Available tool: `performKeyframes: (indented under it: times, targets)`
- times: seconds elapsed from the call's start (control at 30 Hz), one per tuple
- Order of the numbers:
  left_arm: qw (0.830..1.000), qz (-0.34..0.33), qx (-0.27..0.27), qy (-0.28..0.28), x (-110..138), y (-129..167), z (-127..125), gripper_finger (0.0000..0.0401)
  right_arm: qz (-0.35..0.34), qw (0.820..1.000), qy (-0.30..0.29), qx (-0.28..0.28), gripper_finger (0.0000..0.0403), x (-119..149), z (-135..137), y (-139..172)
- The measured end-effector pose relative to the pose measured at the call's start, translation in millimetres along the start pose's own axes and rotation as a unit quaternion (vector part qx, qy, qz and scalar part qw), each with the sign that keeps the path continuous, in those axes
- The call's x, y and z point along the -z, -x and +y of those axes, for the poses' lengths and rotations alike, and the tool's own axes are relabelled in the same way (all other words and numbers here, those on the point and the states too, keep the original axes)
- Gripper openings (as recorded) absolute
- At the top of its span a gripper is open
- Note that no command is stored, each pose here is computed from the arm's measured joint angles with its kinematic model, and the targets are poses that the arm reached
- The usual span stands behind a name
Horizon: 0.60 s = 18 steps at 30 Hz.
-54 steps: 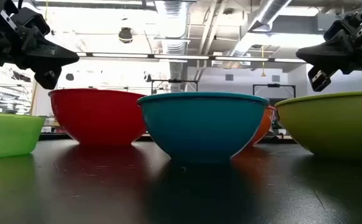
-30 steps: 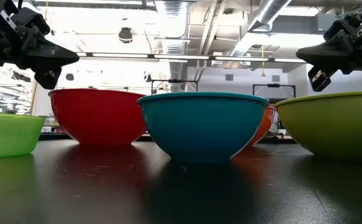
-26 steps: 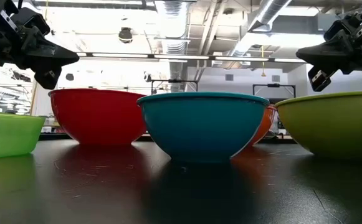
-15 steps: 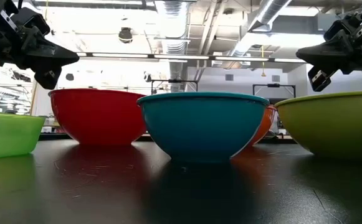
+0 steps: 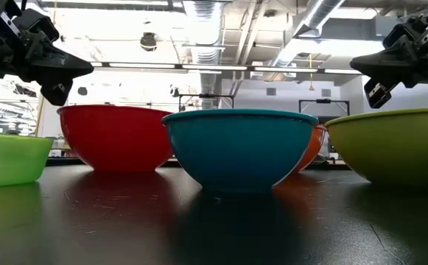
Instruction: Nest bowls inside each other
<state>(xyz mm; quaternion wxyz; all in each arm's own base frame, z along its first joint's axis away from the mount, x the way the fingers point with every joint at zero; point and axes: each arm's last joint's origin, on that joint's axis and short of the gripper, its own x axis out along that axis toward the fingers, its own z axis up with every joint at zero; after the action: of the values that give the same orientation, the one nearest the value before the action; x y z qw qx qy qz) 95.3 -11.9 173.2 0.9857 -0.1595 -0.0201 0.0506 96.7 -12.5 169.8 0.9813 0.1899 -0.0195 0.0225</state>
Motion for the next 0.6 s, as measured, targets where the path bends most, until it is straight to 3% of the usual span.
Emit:
performKeyframes:
  times: [0.23,0.37,0.5,0.6]
  targets:
    - [1.0,0.0,-0.003,0.003,0.2,0.0,0.2,0.0009,0.0,1.0,0.0,0.0,0.0036,0.0,0.0,0.0]
    - [0.995,-0.008,-0.096,-0.025,1.9,-2.7,5.2,0.0009,0.0,1.0,0.0,0.0,0.0036,0.0,0.0,0.0]
    - [0.977,-0.037,-0.19,0.089,4.5,-4.6,10.4,0.0009,0.0,1.0,0.0,0.0,0.0036,0.0,0.0,0.0]
    - [0.969,-0.036,-0.196,0.147,7.7,-7.3,10.5,0.0009,-0.001,1.0,0.0,0.0,0.0036,-0.2,0.0,0.0]
